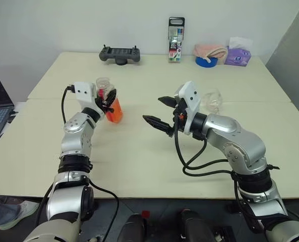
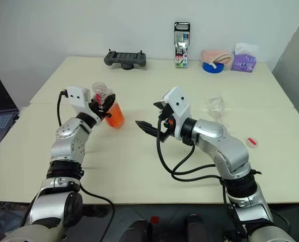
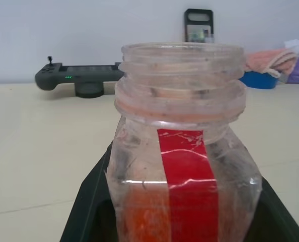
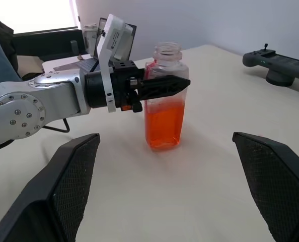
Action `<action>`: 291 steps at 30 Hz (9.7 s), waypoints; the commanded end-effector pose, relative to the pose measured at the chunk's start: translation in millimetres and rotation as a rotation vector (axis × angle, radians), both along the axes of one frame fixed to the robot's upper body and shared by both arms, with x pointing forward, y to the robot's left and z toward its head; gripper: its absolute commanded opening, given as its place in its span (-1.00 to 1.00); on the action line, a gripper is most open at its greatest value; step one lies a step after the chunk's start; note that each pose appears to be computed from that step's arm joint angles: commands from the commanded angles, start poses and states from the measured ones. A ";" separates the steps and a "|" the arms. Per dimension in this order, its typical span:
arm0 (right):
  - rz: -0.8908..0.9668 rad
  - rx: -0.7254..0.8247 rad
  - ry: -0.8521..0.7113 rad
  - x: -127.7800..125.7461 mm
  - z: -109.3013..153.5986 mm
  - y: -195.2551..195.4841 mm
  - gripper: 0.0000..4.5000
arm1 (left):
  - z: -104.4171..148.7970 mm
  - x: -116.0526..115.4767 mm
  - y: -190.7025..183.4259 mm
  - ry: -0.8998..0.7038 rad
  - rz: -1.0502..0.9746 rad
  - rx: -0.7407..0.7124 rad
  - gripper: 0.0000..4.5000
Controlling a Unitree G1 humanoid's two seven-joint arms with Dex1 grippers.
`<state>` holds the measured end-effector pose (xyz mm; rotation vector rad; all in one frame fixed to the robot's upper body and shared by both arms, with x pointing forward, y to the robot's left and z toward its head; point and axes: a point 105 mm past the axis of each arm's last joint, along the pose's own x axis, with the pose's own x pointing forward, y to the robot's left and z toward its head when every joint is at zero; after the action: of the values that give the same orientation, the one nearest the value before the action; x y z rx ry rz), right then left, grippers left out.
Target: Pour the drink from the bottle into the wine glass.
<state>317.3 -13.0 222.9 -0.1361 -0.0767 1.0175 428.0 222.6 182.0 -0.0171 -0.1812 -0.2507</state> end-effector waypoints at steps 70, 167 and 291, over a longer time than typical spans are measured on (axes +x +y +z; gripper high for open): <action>-0.340 -0.079 0.213 65.7 34.5 -139.3 1.00 | -24.2 -175.2 -114.3 0.129 -0.573 0.154 0.99; -0.257 0.088 0.020 78.5 -85.3 77.6 -0.93 | -52.2 -182.1 -62.5 0.277 -0.315 -0.015 1.00; -0.107 -0.188 -0.172 -19.3 45.6 -128.6 1.00 | 84.7 -32.1 -43.7 -0.274 -0.203 0.390 -0.15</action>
<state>309.3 -142.6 253.5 -0.3917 -0.0523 0.9234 402.6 197.2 241.2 0.2845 -0.3049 -0.4154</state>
